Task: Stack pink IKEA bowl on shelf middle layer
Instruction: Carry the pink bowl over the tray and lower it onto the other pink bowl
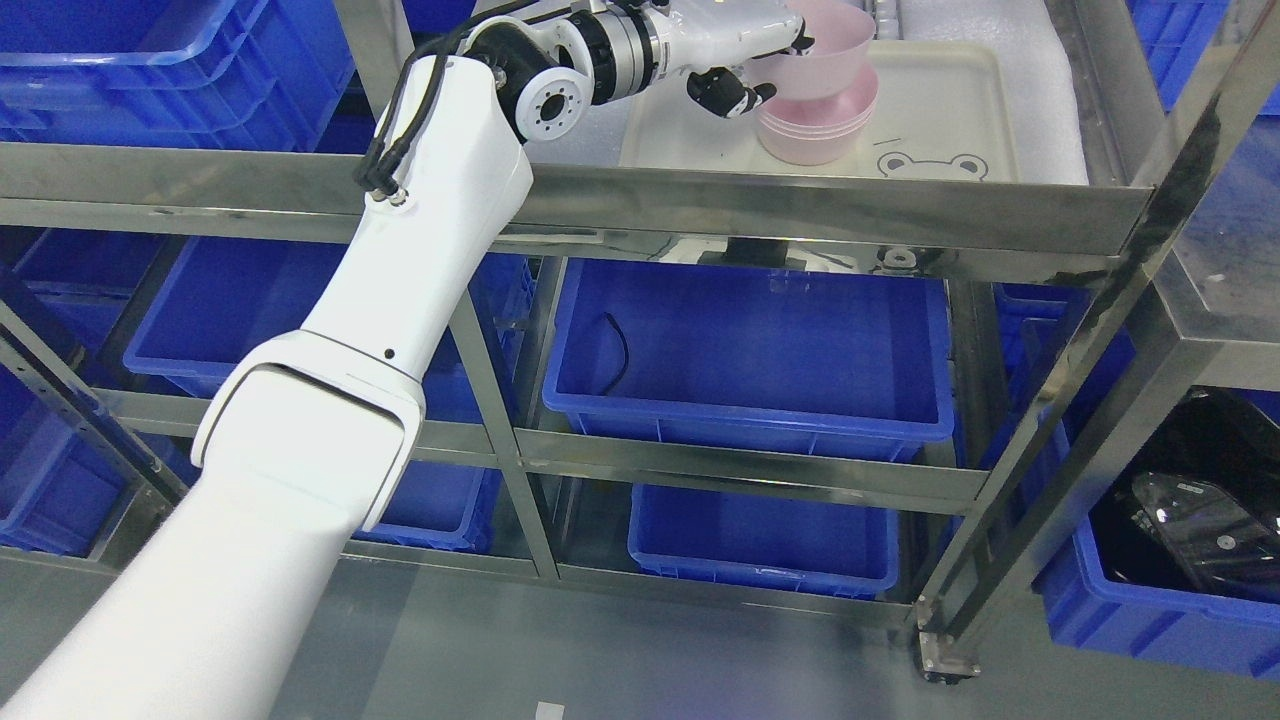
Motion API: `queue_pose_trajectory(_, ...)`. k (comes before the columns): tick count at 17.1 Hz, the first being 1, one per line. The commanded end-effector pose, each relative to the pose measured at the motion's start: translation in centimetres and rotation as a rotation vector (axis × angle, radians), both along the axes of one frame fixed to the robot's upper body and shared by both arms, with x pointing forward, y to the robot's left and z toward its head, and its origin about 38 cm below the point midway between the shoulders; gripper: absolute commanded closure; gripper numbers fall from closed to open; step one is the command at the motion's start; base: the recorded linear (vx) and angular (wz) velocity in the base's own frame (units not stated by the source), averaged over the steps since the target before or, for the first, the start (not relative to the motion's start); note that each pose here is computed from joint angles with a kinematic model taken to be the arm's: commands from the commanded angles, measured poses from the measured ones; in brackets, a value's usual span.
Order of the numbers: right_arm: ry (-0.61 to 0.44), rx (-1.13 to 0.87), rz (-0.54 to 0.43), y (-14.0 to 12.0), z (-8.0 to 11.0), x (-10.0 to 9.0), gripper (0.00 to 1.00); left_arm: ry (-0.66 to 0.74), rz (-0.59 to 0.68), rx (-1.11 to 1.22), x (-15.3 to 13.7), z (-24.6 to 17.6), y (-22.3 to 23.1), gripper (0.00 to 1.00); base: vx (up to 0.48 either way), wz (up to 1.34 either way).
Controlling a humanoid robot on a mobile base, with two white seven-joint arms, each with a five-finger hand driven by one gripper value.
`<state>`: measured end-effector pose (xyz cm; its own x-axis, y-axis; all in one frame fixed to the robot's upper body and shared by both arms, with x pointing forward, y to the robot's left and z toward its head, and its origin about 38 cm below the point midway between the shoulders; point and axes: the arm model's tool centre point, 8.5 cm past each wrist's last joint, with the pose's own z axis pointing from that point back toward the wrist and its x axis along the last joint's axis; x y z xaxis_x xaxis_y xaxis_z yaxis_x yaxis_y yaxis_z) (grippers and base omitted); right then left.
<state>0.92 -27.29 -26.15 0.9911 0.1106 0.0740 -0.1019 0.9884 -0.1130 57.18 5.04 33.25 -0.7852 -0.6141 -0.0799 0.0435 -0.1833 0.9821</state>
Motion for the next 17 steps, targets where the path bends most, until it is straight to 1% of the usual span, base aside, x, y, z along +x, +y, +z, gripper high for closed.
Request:
queue_pose_trajectory(1, 0.006, -0.016, 0.000, -1.1, 0.1, -0.9, 0.00, 0.027, 0.007, 0.108, 0.2, -2.8, 0.0, 0.94, 0.000, 0.00)
queue_pose_trajectory(4, 0.006, -0.016, 0.000, -1.1, 0.1, -0.9, 0.00, 0.027, 0.022, 0.107, 0.4, -2.9, 0.2, 0.92, 0.000, 0.00)
queue_pose_trajectory(8, 0.006, -0.016, 0.000, -1.1, 0.1, -0.9, 0.00, -0.010, 0.030, 0.062, 0.5, -2.4, 0.2, 0.84, 0.000, 0.00)
queue_pose_trajectory(9, 0.006, -0.016, 0.000, -1.1, 0.1, -0.9, 0.00, -0.014, 0.029, 0.053, 0.5, -2.3, 0.2, 0.79, 0.000, 0.00)
queue_pose_trajectory(11, 0.006, -0.016, 0.000, -1.1, 0.1, -0.9, 0.00, -0.015, 0.030, 0.052, 0.5, -2.3, 0.2, 0.64, 0.000, 0.00)
queue_pose_trajectory(12, 0.006, -0.016, 0.000, -1.1, 0.1, -0.9, 0.00, -0.014, 0.030, 0.049, 0.5, -2.4, 0.2, 0.59, 0.000, 0.00)
queue_pose_trajectory(14, 0.006, -0.016, 0.000, -1.1, 0.1, -0.9, 0.00, -0.011, 0.028, 0.037, 0.5, -2.4, 0.2, 0.50, 0.000, 0.00)
queue_pose_trajectory(17, 0.006, -0.016, 0.000, -1.1, 0.1, -0.9, 0.00, -0.020, 0.025, -0.008, 0.5, -2.0, 0.2, 0.39, 0.000, 0.00)
